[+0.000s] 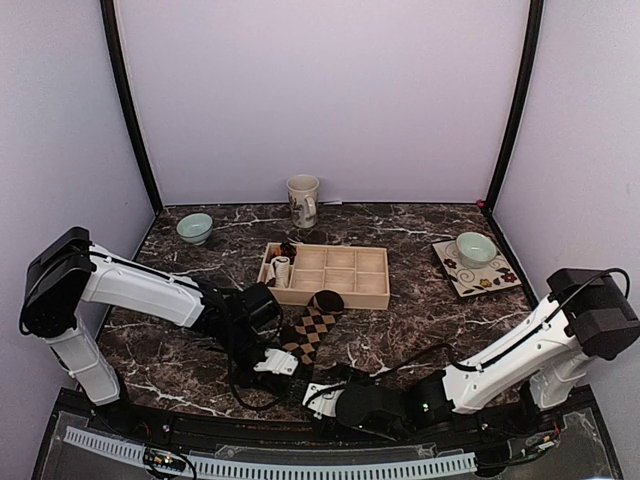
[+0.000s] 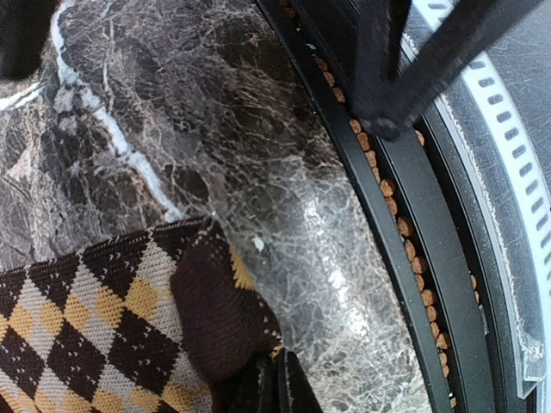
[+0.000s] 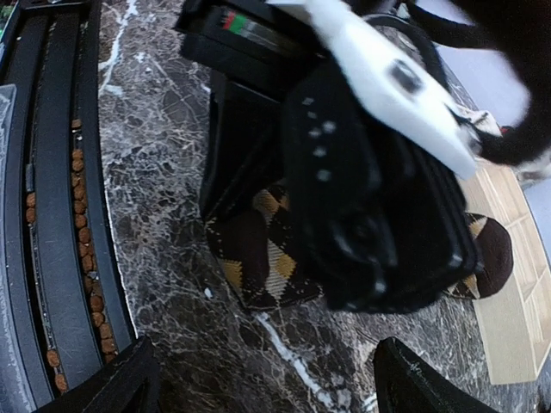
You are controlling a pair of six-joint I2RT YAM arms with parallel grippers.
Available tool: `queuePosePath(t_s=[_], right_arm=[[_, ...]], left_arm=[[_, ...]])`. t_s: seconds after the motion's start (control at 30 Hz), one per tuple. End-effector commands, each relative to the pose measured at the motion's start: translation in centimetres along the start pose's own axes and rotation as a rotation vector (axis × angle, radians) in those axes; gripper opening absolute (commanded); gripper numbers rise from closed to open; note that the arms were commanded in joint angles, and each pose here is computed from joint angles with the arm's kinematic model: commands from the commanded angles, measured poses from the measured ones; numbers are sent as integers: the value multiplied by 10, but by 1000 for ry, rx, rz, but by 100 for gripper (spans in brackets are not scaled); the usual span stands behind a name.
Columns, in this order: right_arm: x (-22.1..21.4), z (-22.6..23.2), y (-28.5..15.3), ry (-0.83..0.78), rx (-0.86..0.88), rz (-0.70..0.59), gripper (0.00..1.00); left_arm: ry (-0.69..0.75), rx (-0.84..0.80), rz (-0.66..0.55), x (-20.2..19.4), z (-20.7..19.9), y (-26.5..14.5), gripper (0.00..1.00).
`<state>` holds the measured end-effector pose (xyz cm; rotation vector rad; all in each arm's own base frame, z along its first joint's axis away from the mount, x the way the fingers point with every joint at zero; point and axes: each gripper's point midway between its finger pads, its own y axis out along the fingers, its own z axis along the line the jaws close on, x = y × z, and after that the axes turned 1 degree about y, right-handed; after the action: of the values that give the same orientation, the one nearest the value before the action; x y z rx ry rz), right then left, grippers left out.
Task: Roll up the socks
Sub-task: Roll the sock at the center of the board.
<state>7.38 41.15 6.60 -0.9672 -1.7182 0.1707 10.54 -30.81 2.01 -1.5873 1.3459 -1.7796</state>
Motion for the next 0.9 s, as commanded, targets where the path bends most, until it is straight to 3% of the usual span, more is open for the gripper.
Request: queuePosePath(t_s=[0.0,0.57,0.73,0.87], right_arm=[[22,22,4,-109,84,-71,86],[21,24,33,-130,223,-91,71],[18,19,45,-122,231,-83,56],[16,16,54,-113,222,-86,53]], left_arm=[[-34,-94,39,-11,-14,4,6],[-42,-198,39,-8,-19,6,7],[-48,-204,42,-8,-18,7,7],[-47,-202,42,-9,-17,7,8]])
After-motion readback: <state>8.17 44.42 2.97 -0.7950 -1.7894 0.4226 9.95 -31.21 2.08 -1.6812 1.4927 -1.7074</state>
